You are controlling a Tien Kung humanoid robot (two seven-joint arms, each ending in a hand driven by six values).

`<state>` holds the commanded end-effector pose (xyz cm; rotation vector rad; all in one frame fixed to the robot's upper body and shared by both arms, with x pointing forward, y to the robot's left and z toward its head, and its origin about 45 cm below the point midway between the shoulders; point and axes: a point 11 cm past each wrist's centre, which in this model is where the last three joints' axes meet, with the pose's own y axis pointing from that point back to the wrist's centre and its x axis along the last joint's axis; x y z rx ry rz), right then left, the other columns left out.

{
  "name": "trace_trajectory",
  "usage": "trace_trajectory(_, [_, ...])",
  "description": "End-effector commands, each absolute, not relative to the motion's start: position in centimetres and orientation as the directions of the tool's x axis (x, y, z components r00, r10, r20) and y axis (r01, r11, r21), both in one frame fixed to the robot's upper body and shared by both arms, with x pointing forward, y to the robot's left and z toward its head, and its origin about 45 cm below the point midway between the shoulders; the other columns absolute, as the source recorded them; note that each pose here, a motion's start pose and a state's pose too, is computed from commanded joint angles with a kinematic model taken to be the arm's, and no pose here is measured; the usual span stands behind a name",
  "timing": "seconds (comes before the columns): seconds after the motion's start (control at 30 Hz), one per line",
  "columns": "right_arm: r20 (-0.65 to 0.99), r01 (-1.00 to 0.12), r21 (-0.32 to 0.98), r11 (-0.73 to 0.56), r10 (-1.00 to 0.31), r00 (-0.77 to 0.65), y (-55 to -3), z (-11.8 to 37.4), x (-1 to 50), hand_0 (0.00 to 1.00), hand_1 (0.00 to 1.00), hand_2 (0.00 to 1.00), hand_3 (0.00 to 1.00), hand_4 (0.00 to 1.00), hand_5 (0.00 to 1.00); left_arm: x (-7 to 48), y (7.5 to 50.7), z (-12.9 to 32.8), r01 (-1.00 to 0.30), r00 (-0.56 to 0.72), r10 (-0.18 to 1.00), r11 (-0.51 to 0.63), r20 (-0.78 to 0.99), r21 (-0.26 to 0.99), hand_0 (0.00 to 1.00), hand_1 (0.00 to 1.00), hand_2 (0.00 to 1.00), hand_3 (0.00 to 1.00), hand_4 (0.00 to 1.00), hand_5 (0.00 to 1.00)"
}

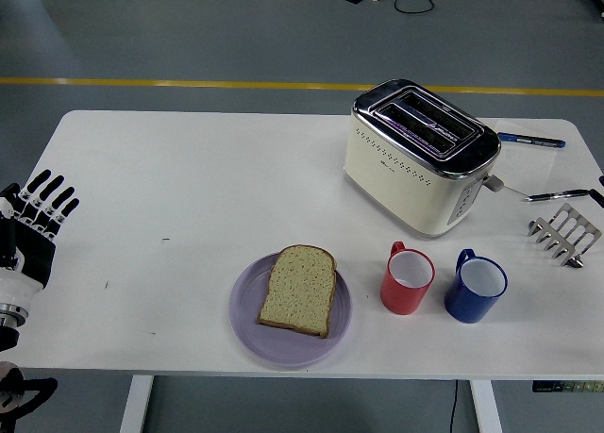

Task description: Push plate across desktop,pick up the break from the machine,place the break in the plate

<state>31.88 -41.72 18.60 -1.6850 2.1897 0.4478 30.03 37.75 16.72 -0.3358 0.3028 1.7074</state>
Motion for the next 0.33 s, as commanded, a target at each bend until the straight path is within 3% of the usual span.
trace_trajectory(0.33, [-0.509,-0.973,0.024,0.228,-0.835,-0.208,-41.41,19.48,32.23,0.706,0.677,0.698,0.682,0.503,0.513,30.16,37.67,16.46,-0.988,-0.147,0.907,-0.151,-0.394,0.021,0.808,0.804,0.83,0.792,0.519,0.998])
